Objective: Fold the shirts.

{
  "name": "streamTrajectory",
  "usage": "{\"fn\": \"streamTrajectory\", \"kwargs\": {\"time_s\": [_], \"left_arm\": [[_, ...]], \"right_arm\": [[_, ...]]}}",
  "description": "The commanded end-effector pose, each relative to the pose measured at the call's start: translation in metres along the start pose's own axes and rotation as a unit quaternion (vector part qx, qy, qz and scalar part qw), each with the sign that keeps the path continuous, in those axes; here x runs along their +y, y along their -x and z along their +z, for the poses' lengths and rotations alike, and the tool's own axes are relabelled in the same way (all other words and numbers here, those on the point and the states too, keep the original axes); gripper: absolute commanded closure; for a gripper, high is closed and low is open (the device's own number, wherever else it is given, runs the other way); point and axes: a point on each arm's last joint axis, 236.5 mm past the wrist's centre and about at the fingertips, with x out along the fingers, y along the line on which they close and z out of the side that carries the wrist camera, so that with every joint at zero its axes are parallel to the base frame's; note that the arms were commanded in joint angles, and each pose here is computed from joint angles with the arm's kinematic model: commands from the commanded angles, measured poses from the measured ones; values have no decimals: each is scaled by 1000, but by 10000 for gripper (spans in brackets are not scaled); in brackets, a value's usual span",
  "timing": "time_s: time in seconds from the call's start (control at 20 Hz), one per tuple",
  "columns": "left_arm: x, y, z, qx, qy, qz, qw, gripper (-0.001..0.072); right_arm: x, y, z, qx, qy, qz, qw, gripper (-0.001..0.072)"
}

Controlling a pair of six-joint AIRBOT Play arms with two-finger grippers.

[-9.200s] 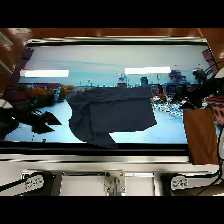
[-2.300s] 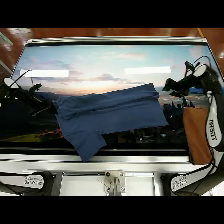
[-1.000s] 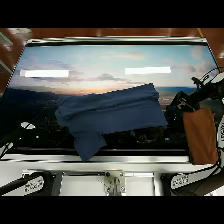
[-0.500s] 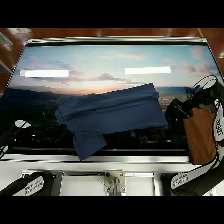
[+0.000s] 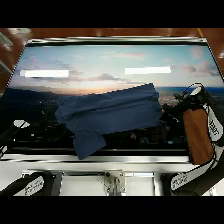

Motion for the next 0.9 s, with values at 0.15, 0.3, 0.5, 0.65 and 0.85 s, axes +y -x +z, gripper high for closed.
{"fn": "streamTrajectory", "kwargs": {"time_s": [0.15, 0.3, 0.5, 0.65, 0.85], "left_arm": [[-48, 69, 81, -113, -90, -11, 989, 672], [-67, 108, 125, -169, -112, -10, 979, 672], [-53, 99, 164, -157, -93, -8, 983, 672], [-29, 77, 191, -135, -68, -7, 989, 672], [8, 40, 206, -94, -15, -8, 995, 672]], "right_arm": [[79, 55, 46, -171, 83, 91, 978, 647], [107, 82, 81, -257, 97, 87, 958, 647], [152, 98, 135, -342, 124, 66, 929, 648], [154, 95, 164, -351, 115, 46, 928, 647], [144, 76, 186, -350, 104, 43, 930, 647]]}}
